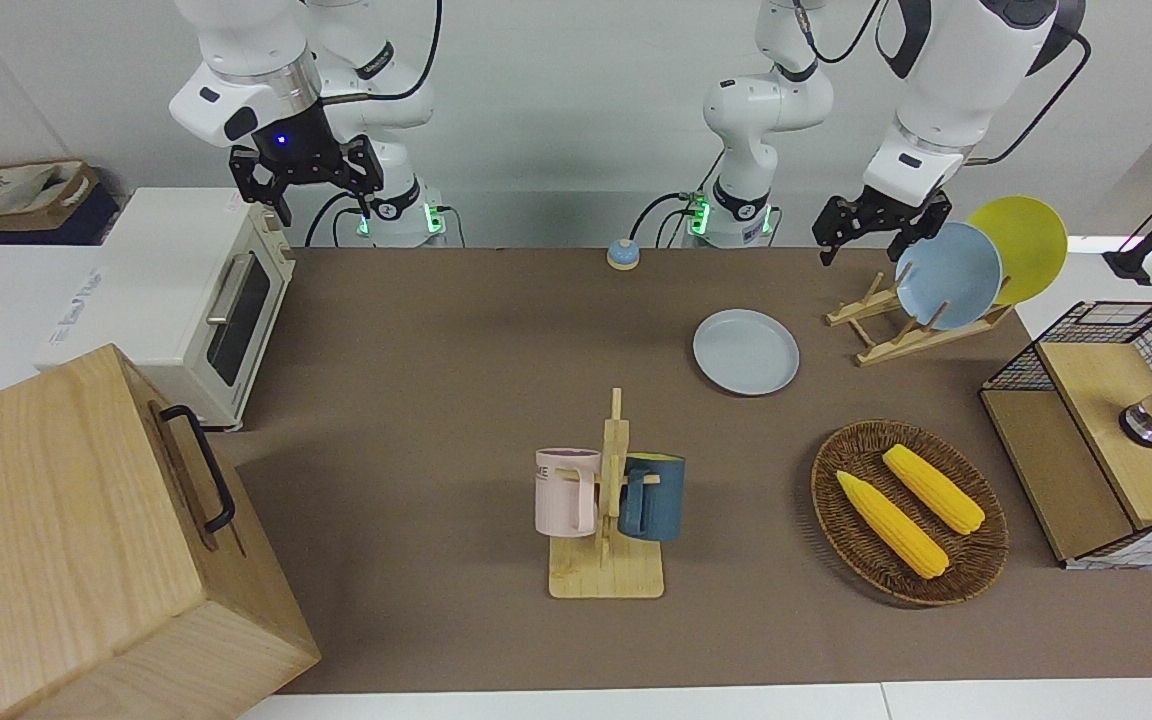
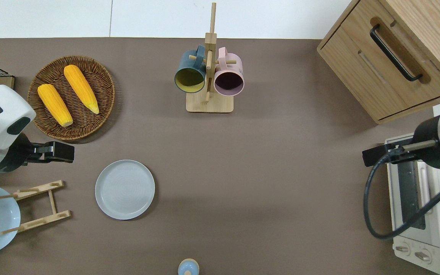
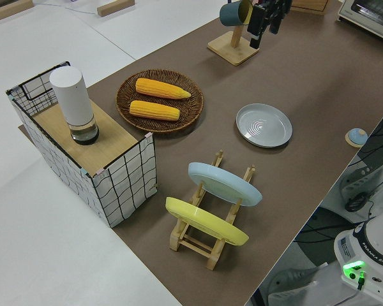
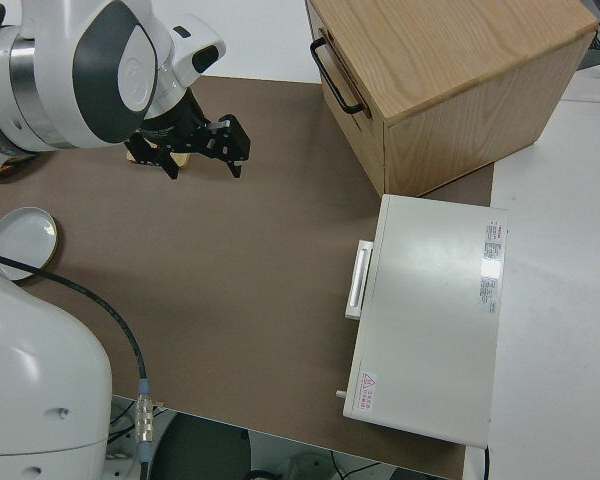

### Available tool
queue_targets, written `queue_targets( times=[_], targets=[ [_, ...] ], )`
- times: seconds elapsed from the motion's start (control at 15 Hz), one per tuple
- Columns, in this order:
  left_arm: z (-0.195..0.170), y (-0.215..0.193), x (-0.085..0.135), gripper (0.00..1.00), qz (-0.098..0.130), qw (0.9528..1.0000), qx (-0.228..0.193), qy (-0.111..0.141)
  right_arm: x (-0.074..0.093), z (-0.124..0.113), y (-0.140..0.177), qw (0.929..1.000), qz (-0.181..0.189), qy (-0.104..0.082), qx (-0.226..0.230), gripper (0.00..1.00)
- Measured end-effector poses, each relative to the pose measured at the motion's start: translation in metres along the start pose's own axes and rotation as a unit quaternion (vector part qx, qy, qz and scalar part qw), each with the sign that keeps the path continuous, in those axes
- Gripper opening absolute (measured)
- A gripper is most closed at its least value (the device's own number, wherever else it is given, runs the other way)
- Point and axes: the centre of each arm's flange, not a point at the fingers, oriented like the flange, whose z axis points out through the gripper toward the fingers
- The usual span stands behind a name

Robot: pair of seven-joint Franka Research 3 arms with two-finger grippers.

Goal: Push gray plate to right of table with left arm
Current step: 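Lower the left gripper toward the near edge of the gray plate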

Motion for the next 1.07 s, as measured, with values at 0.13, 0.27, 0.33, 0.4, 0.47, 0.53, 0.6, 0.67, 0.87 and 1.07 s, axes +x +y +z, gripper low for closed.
queue_targets(
  times=[0.13,0.27,0.33,0.4,0.47,0.53,0.6,0.67,0.87,1.07],
  targets=[
    [0.0002,-0.0021,0.0,1.0,-0.002,1.0,0.0,-0.001,0.0,0.0,0.0,1.0,0.0,0.0,0.0,0.99],
    [0.0002,-0.0054,0.0003,1.0,-0.005,1.0,0.0,-0.001,0.0,0.0,0.0,1.0,0.0,0.0,0.0,0.99],
    [0.0003,-0.0066,0.0003,1.0,-0.006,1.0,-0.001,-0.002,0.0,0.0,0.0,1.0,0.0,0.0,0.0,0.99],
    [0.0003,-0.007,0.0003,1.0,-0.006,1.0,-0.001,-0.002,0.0,0.0,0.0,1.0,0.0,0.0,0.0,0.99],
    [0.0003,-0.0071,0.0003,1.0,-0.006,1.0,-0.001,-0.002,0.0,0.0,0.0,1.0,0.0,0.0,0.0,0.99],
    [0.0003,-0.0071,0.0003,1.0,-0.006,1.0,-0.001,-0.002,0.0,0.0,0.0,1.0,0.0,0.0,0.0,0.99],
    [0.0004,-0.0071,0.0002,1.0,-0.006,1.0,-0.001,-0.002,0.0,0.0,0.0,1.0,0.0,0.0,0.0,0.99],
    [0.0004,-0.0071,0.0002,1.0,-0.006,1.0,-0.001,-0.002,0.0,0.0,0.0,1.0,0.0,0.0,0.0,0.99],
    [0.0006,-0.0072,0.0,1.0,-0.006,1.0,0.0,-0.003,0.0,0.0,0.0,1.0,0.0,0.0,0.0,0.99],
    [0.0014,-0.0072,-0.0018,1.0,-0.006,1.0,0.0,-0.006,0.0,0.0,0.0,1.0,0.0,0.0,0.0,0.99]
  ],
)
